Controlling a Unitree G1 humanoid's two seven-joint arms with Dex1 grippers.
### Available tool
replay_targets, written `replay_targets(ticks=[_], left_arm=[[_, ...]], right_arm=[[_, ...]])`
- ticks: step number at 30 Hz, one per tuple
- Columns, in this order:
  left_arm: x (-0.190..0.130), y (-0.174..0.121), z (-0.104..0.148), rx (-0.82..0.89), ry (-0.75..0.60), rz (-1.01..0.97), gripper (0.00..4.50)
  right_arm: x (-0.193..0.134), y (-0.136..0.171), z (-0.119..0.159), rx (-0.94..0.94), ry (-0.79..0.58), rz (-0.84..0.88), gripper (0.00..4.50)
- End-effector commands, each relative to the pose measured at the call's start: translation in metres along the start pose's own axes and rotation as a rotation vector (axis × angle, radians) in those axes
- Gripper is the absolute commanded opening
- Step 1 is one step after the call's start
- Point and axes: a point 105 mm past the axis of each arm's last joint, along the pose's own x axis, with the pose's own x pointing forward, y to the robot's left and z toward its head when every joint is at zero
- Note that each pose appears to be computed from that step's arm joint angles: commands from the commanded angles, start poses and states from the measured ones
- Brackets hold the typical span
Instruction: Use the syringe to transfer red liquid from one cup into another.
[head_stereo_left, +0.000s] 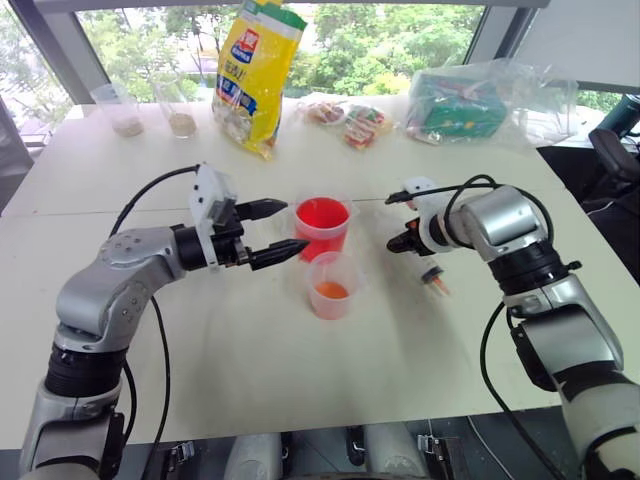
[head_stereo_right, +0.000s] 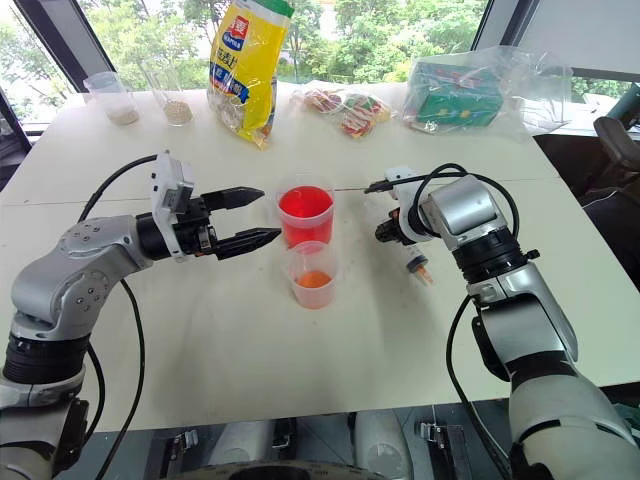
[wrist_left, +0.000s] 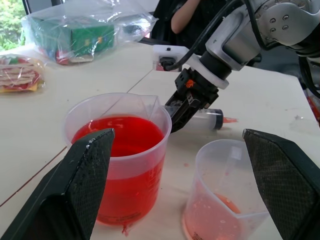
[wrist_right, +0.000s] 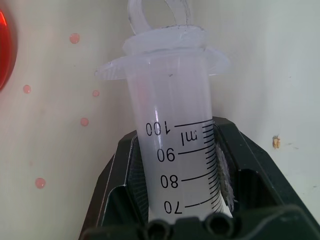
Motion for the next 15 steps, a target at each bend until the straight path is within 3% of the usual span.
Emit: replay_targets(ticks=[1,7,10,15], left_arm=[[-0.003,0.003,0.018,0.067,-0.019,-0.002,4.28],[-0.003,0.015,0.032,0.074,-0.035,-0.007,4.28],[0.001,0.022,0.045,0.072,-0.063,-0.023,4.28],[0.002,0.036,0.056,0.089,-0.073,-0.022,4.28]], right_arm=[[-0.027,0.0,0.021,0.038,-0.157,0.052,1.4],[-0.092,-0.008,0.059,-0.088,-0.598,-0.01,1.4],[-0.137,0.016,0.079,-0.189,-0.904,0.067,1.4],[-0.181,0.063,0.107,-0.243,-1.263,0.266,1.4]])
